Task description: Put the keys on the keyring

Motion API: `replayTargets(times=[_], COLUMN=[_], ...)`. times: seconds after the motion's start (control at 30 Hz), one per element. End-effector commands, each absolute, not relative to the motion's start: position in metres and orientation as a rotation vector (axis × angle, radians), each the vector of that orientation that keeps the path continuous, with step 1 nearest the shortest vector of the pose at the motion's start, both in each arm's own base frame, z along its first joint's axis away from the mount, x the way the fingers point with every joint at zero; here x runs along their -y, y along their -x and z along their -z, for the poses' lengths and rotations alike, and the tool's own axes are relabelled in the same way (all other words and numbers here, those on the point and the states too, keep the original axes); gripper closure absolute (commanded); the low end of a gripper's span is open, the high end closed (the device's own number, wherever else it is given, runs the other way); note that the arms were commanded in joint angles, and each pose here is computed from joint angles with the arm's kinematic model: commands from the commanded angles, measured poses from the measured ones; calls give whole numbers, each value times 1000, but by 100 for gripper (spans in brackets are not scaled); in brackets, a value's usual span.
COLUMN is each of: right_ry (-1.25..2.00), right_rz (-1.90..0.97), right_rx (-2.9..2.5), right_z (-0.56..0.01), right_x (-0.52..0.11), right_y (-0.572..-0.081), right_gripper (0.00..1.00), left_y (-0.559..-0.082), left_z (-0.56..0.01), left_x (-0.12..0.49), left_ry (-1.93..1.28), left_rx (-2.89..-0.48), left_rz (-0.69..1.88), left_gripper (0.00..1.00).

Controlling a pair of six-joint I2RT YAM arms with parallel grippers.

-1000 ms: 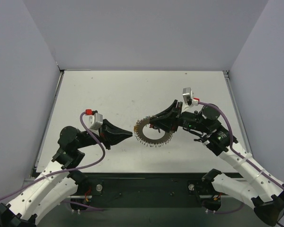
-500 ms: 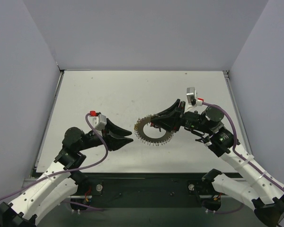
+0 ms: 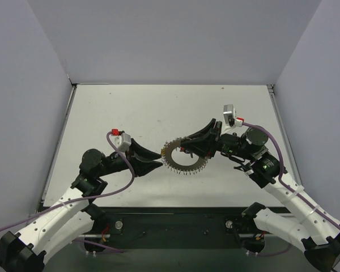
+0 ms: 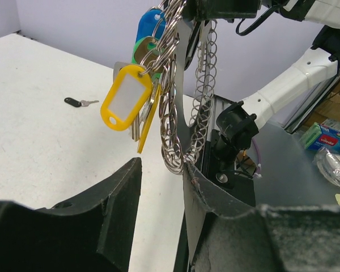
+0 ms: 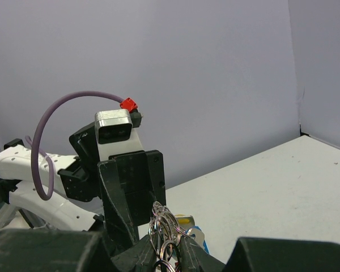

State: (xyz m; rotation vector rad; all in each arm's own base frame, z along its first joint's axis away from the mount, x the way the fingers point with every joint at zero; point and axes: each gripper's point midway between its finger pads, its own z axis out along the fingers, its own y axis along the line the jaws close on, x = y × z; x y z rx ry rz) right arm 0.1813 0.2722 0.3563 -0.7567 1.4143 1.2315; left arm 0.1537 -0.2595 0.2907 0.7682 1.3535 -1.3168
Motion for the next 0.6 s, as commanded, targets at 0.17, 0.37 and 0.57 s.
replayTargets(times=[0.17,0.37,0.57], right_ry=[766,769,769], right_rz=[-1222,-1228,-1228], right_rx=[-1229,-1232,-1234], right_z=[-401,-400,-399], right_x=[-266,-267,-267], right_y=[-175,-175,-175], right_gripper=[100,100,100], left_y=[-151,-152,-154], left_z=[-317,-319,-320], left_x=[263,265,267], left_ry=[-798,-799,-800], left_rx=[-1240,-1225,-1221], left_rz=[1339,1346,1357], left_gripper=[59,62,65])
